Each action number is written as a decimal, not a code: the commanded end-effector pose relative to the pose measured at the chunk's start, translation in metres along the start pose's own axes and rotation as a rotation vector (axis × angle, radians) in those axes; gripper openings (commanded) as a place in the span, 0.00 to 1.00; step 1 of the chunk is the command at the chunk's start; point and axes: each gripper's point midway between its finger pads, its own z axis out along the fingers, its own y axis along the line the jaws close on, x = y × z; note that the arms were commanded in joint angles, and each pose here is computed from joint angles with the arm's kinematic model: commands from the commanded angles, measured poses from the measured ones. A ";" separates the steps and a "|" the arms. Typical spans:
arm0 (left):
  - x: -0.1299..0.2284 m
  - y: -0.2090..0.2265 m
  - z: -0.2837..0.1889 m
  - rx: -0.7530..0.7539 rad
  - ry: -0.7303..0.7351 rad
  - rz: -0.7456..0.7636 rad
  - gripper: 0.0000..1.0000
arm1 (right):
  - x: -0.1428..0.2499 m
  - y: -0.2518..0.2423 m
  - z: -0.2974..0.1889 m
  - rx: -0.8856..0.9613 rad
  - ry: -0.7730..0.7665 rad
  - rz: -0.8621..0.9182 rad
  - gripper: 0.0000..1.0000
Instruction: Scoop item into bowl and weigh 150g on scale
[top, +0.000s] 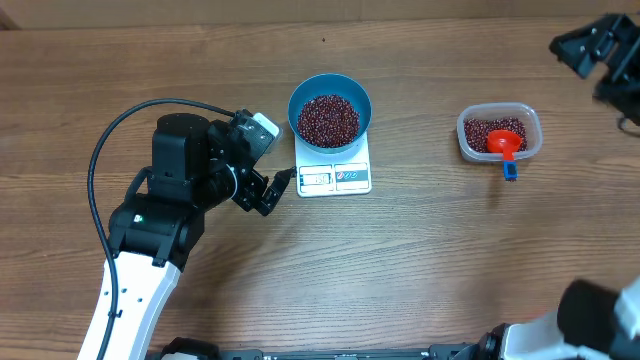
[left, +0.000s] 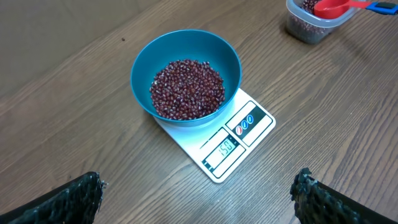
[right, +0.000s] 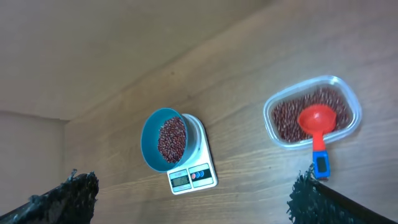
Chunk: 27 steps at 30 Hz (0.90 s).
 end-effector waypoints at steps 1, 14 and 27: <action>0.000 0.000 0.001 0.009 -0.003 -0.017 0.99 | 0.012 0.027 -0.044 -0.020 -0.109 -0.130 1.00; 0.000 0.000 0.001 0.009 -0.003 -0.017 0.99 | 0.018 0.022 -0.093 0.112 -0.438 -0.267 1.00; 0.000 0.000 0.001 0.009 -0.003 -0.017 1.00 | 0.081 -0.027 0.001 0.045 -0.683 -0.427 1.00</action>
